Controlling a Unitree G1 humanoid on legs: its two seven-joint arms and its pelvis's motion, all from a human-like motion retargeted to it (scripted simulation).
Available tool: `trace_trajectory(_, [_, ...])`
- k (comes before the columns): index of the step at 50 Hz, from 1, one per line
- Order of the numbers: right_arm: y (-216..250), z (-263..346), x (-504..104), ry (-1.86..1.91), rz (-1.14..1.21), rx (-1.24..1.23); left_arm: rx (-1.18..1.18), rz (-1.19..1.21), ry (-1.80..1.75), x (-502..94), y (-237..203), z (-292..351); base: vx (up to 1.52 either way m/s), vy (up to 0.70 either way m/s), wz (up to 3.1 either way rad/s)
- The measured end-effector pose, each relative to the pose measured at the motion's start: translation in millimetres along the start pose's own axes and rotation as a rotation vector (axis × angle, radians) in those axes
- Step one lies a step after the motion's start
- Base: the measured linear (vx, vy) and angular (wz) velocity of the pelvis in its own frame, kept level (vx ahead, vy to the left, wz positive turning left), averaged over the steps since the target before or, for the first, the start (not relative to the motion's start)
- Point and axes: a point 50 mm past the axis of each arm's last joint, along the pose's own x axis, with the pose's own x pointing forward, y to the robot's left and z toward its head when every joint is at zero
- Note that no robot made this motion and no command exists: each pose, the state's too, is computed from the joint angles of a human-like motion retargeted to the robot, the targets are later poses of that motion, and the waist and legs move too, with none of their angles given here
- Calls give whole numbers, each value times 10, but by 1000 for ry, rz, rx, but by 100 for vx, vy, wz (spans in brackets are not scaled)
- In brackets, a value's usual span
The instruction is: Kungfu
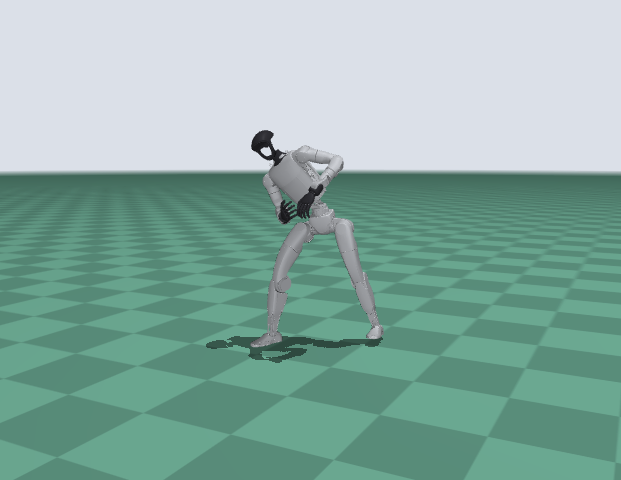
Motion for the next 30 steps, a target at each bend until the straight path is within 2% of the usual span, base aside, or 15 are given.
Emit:
trace_trajectory(7, [-182, -121, -154, 21, -145, 117, 92, -78, 0, 131, -118, 22, 0, 10, 24])
trace_trajectory(14, [-484, -219, -312, 134, -124, 35, -188, 9, -44, 471, -290, -60, -1, -7, -98])
trace_trajectory(20, [-557, -386, -357, 230, -176, 38, -314, 185, -51, 704, -249, -136, -1, -21, -94])
trace_trajectory(25, [-551, -600, -515, 318, -259, 129, -476, 273, -33, 930, -180, -178, 15, -50, -88])
trace_trajectory(30, [-596, -708, -766, 331, -360, 233, -604, 466, -72, 997, 143, -263, 32, -85, -120])
